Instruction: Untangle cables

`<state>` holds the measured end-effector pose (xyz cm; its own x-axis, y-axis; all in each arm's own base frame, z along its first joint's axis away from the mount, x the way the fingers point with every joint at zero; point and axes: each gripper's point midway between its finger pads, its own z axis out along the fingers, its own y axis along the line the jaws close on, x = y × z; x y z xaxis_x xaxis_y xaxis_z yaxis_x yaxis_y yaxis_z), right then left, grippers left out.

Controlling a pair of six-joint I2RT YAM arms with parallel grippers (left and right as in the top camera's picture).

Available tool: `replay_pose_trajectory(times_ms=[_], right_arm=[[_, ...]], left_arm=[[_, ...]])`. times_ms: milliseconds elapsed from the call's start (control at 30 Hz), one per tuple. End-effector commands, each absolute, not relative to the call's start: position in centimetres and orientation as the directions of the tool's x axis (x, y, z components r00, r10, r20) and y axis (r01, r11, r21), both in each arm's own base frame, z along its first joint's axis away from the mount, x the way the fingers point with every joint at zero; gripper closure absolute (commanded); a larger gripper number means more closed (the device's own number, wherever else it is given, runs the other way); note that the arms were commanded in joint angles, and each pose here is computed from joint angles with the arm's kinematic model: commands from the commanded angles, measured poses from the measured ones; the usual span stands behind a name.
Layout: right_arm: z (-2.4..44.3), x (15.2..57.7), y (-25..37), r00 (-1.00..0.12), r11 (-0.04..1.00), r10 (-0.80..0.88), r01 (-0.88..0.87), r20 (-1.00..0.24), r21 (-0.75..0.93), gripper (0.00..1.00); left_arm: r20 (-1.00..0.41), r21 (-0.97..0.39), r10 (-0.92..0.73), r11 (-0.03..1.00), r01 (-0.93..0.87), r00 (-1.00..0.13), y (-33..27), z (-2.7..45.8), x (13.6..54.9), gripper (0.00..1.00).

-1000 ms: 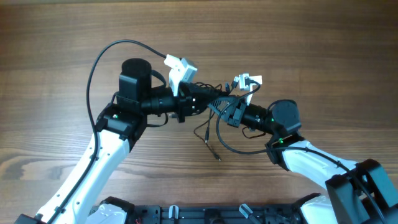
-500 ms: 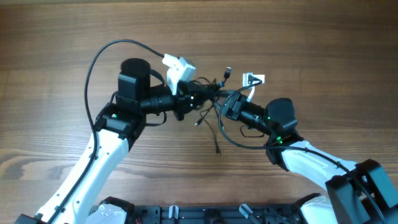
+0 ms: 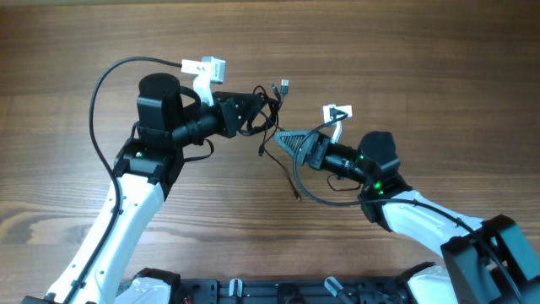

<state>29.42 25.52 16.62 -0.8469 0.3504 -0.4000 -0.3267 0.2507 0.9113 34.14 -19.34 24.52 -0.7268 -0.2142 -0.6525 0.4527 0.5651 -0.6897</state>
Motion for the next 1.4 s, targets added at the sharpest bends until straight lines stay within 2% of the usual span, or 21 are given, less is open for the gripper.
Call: replay_pose_trajectory(times_ms=[0,133,200,367,633,733,767,800,867,933,1000,1100,1133,1167,1267,1367], right_arm=[[16.7,30.0,24.1,-0.765,0.306,0.289,-0.496,-0.576,0.813,0.00],[16.8,32.3,20.0,-0.647,0.396,0.293,-0.587,-0.703,0.706,0.00],[17.6,31.4,20.5,-0.614,0.357,0.250,-0.661,-0.749,0.660,0.01],[17.8,29.7,22.4,-0.592,0.303,0.183,-0.726,-0.785,0.618,0.06],[17.6,29.4,24.1,-0.590,0.317,0.185,-0.721,-0.786,0.616,0.11],[17.6,29.8,23.9,-0.586,0.335,0.197,-0.713,-0.786,0.616,0.23],[17.5,29.8,23.9,-0.588,0.335,0.196,-0.712,-0.785,0.617,0.30],[17.5,29.8,23.9,-0.592,0.336,0.196,-0.709,-0.782,0.621,0.40],[17.5,29.8,23.9,-0.593,0.335,0.196,-0.708,-0.781,0.622,0.66],[17.5,29.8,23.9,-0.603,0.333,0.203,-0.698,-0.771,0.634,0.85],[17.5,29.9,23.9,-0.630,0.329,0.220,-0.671,-0.745,0.665,0.95],[17.5,30.1,23.7,-0.642,0.333,0.234,-0.653,-0.730,0.680,0.96],[17.5,30.2,23.6,-0.645,0.336,0.243,-0.644,-0.724,0.687,0.96],[17.4,30.6,23.5,-0.659,0.343,0.265,-0.618,-0.704,0.707,0.96],[17.4,31.3,23.1,-0.678,0.358,0.316,-0.563,-0.664,0.745,0.96],[17.4,31.8,22.9,-0.685,0.366,0.346,-0.531,-0.642,0.764,0.96]], left_arm=[[-0.614,-0.715,-0.249,0.578,0.394,-0.749,-18.8,24.5,34.1,0.96],[-0.584,-0.736,-0.258,0.568,0.368,-0.770,-18.9,24.2,33.9,0.96],[-0.561,-0.760,-0.250,0.535,0.370,-0.789,-19.3,24.5,33.3,0.96],[-0.505,-0.816,-0.195,0.426,0.391,-0.841,-20.7,25.3,31.3,0.96],[-0.469,-0.840,-0.143,0.378,0.390,-0.872,-23.1,25.5,29.5,0.96],[-0.477,-0.838,-0.106,0.355,0.415,-0.872,-24.4,25.7,28.6,0.96],[-0.481,-0.838,-0.098,0.344,0.424,-0.871,-24.5,25.9,28.4,0.96],[-0.483,-0.840,-0.084,0.325,0.434,-0.872,-24.7,26.1,28.0,0.96],[-0.480,-0.844,-0.072,0.310,0.438,-0.875,-24.8,26.2,27.7,0.96],[-0.480,-0.844,-0.072,0.310,0.438,-0.875,-24.8,26.2,27.7,0.96],[-0.486,-0.840,-0.070,0.311,0.444,-0.871,-24.8,26.2,27.7,0.96],[-0.491,-0.836,-0.081,0.322,0.443,-0.867,-24.5,26.1,28.1,0.92],[-0.492,-0.835,-0.094,0.332,0.438,-0.866,-24.2,26.1,28.4,0.84],[-0.493,-0.835,-0.107,0.338,0.435,-0.863,-23.8,26.1,28.8,0.66],[-0.509,-0.828,-0.165,0.362,0.428,-0.845,-22.0,26.4,30.4,0.00],[-0.506,-0.829,-0.221,0.390,0.400,-0.834,-19.8,26.4,31.8,0.00]])
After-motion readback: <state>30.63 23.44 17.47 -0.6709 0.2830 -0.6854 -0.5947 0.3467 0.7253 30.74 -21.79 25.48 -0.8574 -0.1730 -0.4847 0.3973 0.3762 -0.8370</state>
